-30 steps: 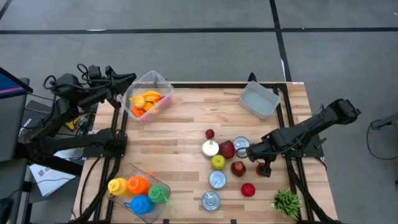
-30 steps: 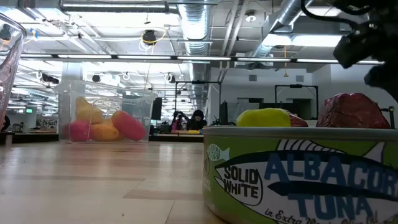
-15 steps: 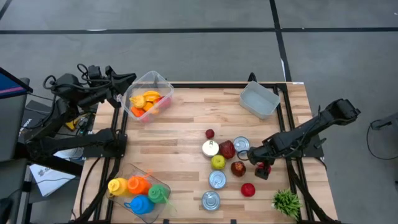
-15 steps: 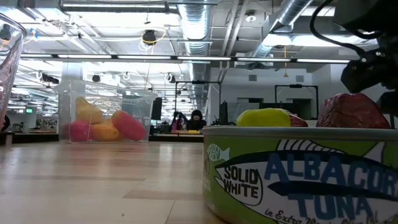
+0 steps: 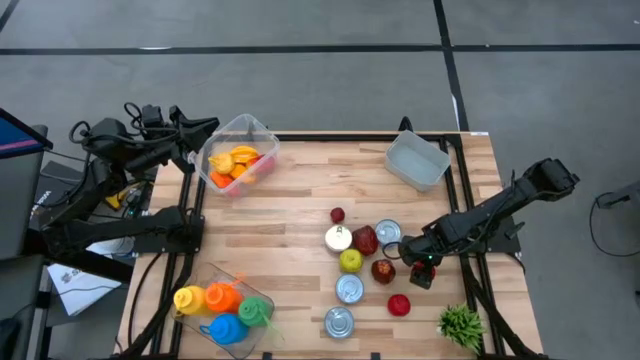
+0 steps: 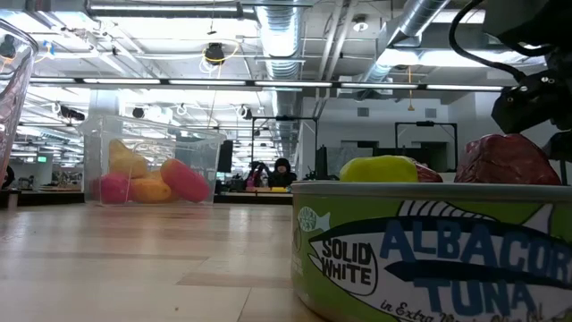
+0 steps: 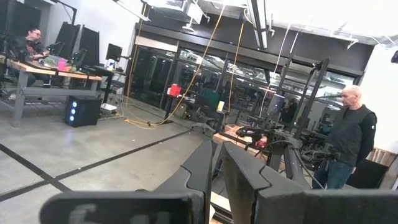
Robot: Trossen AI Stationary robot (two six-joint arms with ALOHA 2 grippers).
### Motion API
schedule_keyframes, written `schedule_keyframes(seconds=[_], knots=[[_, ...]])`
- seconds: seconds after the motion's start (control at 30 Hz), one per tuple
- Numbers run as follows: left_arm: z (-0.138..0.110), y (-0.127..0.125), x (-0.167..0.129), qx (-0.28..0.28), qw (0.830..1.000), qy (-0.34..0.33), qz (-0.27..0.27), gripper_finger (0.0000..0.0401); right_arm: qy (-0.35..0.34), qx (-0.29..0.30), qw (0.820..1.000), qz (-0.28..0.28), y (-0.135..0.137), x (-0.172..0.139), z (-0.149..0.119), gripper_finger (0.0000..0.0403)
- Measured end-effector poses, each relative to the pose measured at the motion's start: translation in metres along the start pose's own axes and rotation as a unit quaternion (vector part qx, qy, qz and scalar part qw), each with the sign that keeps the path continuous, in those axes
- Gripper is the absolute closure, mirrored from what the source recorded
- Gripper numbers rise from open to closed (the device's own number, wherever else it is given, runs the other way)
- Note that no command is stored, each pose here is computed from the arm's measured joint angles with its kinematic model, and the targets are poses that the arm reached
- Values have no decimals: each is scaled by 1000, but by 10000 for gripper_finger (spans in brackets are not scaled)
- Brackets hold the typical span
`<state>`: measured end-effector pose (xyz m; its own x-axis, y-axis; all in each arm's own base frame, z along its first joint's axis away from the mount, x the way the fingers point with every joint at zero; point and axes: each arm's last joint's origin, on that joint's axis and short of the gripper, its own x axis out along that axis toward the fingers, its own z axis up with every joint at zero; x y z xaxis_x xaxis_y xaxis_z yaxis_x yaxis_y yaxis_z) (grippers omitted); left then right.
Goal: Pick & Place Food Item
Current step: Put the top red tomato into the white bin
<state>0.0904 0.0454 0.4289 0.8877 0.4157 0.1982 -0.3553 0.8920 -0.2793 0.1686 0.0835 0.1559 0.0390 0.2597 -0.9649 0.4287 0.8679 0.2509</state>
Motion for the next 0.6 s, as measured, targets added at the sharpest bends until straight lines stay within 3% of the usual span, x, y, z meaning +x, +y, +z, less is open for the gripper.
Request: schedule_keyframes(seconds=[0.1,0.3,0.6], knots=[[0,0,0,0,1000,0,0,375,-1,0,1000,0,0,0,0,177],[0,0,0,0,1000,0,0,372,-27,-6,999,28,3,-14,0,172],[0,0,0,1,1000,0,0,372,-178,-3,979,104,9,-81,10,172]])
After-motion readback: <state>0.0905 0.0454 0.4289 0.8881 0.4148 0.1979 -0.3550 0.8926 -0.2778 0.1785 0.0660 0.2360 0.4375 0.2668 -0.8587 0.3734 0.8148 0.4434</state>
